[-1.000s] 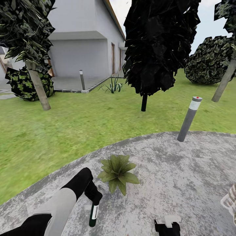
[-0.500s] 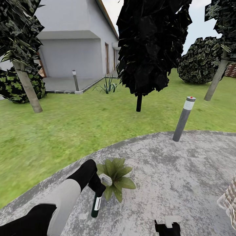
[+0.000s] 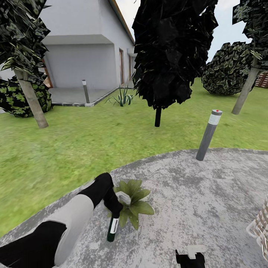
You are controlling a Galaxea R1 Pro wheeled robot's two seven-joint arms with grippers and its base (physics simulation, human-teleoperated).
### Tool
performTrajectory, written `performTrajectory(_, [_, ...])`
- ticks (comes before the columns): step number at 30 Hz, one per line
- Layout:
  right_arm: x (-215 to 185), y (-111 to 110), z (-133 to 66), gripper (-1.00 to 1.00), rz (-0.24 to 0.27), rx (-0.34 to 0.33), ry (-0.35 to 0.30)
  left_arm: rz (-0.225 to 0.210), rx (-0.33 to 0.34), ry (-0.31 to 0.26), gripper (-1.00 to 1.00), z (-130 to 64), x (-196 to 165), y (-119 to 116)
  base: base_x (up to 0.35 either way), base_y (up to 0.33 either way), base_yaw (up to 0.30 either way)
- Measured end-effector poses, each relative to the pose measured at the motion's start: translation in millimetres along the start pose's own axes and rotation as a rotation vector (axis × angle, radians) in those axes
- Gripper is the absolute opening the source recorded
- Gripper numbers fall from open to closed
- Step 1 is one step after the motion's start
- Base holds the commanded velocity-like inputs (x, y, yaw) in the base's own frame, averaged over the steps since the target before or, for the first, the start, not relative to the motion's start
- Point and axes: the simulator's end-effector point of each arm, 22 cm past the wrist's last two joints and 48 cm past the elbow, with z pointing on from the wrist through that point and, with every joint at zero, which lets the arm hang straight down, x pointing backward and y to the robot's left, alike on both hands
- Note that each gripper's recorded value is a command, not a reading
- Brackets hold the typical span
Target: Pick up the pesticide atomizer in the garden and spray insectifuge to fully cover both potted plants in the garden.
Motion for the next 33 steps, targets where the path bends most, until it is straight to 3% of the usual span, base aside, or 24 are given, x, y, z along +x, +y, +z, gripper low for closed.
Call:
performTrajectory(3, [0, 0, 0.0, 1.00, 0.000, 0.000, 0.000, -0.021, 0.026, -0.002, -1.00, -11.8, -6, -4, 0.000, 0.000, 0.000])
performTrajectory(6, [0, 0, 0.0, 1.00, 0.000, 0.000, 0.000, -0.027, 0.035, 0.009, -1.00, -8.6, -1, -5, 0.000, 0.000, 0.000])
performTrajectory(11, [0, 0, 0.1, 1.00, 0.000, 0.000, 0.000, 0.023, -0.013, 0.112, -1.00, 14.6, 28, -4, 0.000, 0.000, 0.000])
performTrajectory(15, [0, -1, 0.1, 1.00, -0.001, 0.001, 0.000, 0.027, -0.010, 0.147, -1.00, 30.4, 43, -8, 0.000, 0.000, -0.077])
performTrajectory(28, [-1, -1, 0.1, 1.00, -0.001, 0.002, -0.003, 0.017, -0.002, 0.144, -1.00, 31.9, 46, -8, 0.061, -0.094, -0.058])
performTrajectory(33, [-1, 0, 0.2, 1.00, -0.001, 0.001, -0.002, 0.015, -0.004, 0.146, -1.00, 32.2, 48, -6, 0.023, -0.017, 0.161])
